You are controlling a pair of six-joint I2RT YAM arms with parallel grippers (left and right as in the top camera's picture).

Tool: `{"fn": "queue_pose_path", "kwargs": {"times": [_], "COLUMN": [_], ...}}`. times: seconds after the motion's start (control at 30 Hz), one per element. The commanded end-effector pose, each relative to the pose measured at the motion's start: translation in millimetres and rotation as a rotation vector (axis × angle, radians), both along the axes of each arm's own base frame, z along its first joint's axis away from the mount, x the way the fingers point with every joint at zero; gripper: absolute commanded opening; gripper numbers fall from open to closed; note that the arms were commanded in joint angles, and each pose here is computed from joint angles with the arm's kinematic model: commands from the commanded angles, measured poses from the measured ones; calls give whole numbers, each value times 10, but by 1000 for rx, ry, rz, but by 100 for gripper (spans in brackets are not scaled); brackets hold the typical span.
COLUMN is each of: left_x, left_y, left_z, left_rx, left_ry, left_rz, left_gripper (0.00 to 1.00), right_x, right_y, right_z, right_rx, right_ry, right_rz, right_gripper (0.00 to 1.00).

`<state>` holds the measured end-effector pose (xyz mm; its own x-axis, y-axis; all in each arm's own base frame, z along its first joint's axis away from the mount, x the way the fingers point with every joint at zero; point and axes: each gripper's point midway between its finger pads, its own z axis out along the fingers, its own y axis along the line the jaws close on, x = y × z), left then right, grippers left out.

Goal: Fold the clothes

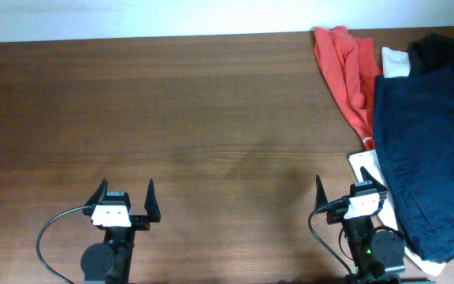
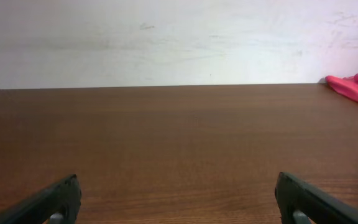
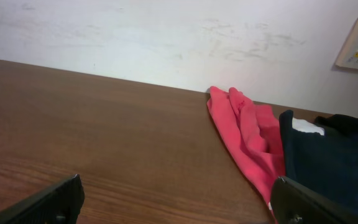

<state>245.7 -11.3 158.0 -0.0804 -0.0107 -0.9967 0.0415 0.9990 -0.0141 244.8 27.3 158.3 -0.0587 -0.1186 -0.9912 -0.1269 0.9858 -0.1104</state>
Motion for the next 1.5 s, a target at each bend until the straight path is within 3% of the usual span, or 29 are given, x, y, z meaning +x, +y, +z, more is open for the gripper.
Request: {"fn": "queue_pose_path", "kwargs": {"times": [0.0,1.47], "left_x": [13,16], "left_y": [-19,59], "left_z": [-101,-93], "left_rx": [21,25], "left_ry": [36,32], "left_rz": [-11,34], "left_gripper": [99,99], "right_x": [0,0], "right_y": [-26,-26], "right_z": [-23,-22], "right_rx": [-7,-7], "right_ry": [3,3], "right_rz": [-11,-11], "right_gripper": [99,99]}}
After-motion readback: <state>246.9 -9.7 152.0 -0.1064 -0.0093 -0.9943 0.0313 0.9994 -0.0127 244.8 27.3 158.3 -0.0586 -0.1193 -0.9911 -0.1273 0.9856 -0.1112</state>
